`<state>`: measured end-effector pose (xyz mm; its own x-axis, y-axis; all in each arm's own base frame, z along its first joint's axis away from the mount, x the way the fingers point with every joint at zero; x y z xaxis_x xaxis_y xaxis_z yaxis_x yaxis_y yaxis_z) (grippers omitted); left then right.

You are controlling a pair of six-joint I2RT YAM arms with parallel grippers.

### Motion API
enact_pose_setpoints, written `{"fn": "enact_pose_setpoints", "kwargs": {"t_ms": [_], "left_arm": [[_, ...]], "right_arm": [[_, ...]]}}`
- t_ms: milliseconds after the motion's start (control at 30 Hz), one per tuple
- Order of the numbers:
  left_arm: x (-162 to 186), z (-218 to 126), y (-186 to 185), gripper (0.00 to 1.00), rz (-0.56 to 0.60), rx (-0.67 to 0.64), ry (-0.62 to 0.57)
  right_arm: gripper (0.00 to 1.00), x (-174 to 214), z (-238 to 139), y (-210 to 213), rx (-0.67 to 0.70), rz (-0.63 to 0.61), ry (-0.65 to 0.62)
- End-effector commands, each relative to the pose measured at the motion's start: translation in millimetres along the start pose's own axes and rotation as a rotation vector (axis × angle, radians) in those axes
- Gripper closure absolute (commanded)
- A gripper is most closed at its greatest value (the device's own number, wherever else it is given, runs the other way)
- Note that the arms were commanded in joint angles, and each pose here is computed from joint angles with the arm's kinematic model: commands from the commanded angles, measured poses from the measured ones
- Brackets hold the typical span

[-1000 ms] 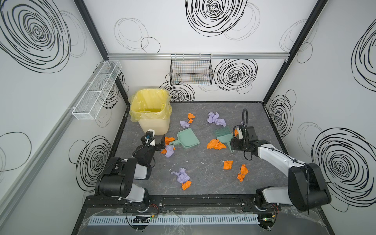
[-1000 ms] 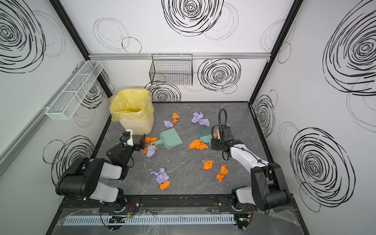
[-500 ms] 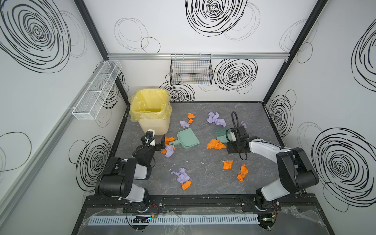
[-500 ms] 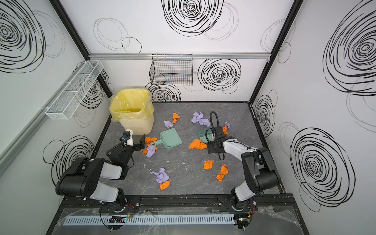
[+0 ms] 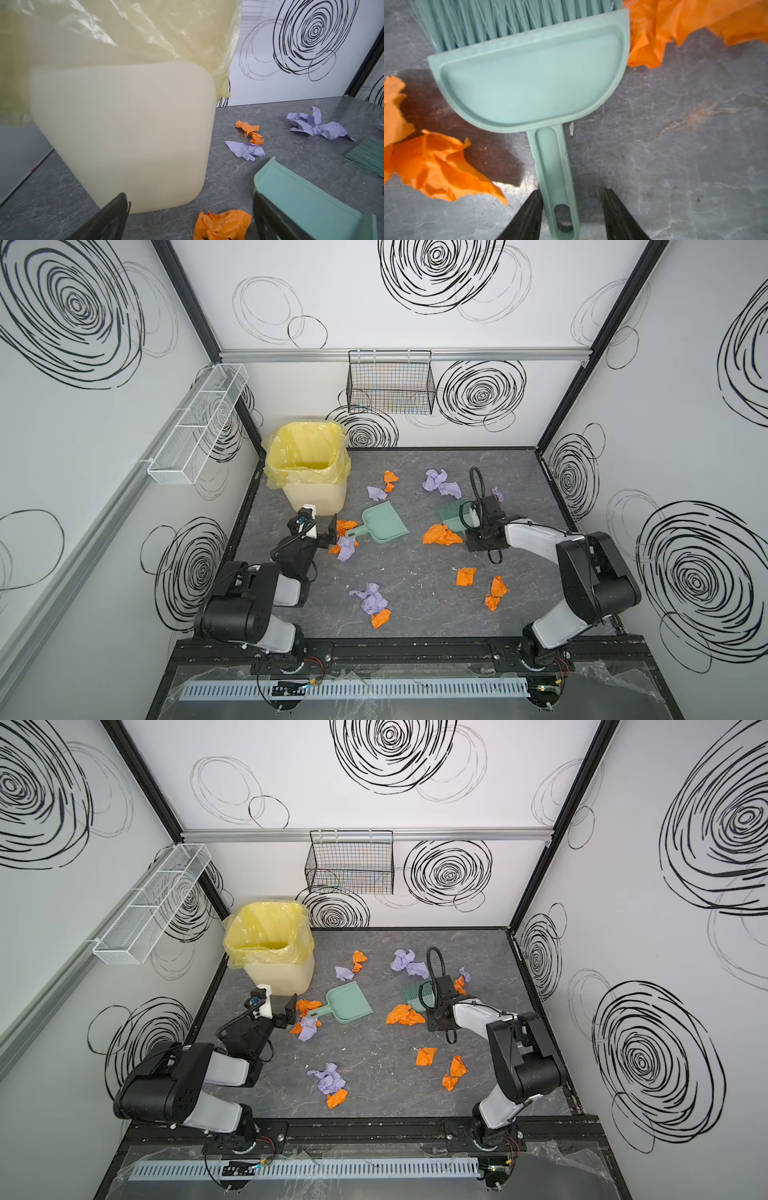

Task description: Sweep away the paper scraps from the table

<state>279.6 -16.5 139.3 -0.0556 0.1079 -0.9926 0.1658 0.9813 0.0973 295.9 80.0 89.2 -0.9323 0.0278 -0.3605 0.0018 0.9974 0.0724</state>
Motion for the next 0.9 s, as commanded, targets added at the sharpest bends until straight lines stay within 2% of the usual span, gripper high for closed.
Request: {"fn": "enact_pose_setpoints", "kwargs": {"t_ms": [0,167,267,367,567,867], "left_arm": [[-13,2,4,0.04,0.008,-0.007,-0.069],[-13,2,3,0.04,0.009,-0.005,-0.071],[-15,-3,-3,0.04,0.032,0.080,-0.099],[-16,-11,-4,0.04,0.042,0.078,-0.129],[-19,-4,6,0.04,-0.001,0.046,-0.100],[-26,-8,6,0.04,0.000,0.066,-0.124]], "right_arm": [[0.57,6,8,0,-0.001,-0.006,0.040],[0.66,8,8,2,-0.018,-0.010,0.044],[0.71,6,5,3,-0.024,-0.012,0.039],[0.74,2,-3,5,-0.028,-0.015,0.021],[0.76,-16,-30,8,-0.036,-0.024,-0.034],[0.77,-38,-77,16,-0.065,-0.043,-0.121]]}}
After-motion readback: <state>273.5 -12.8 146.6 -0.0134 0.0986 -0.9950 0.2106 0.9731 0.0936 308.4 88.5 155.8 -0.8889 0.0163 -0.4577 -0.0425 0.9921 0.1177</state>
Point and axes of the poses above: each gripper's point midway between its finger pads, its own z axis out along the fingers, its own y axis along the line the jaws close on, x = y × z, the point moved 8 cm from there along -z, back along the fingers, and after that the axes turned 6 degrees about z, right-handed, at the moved point
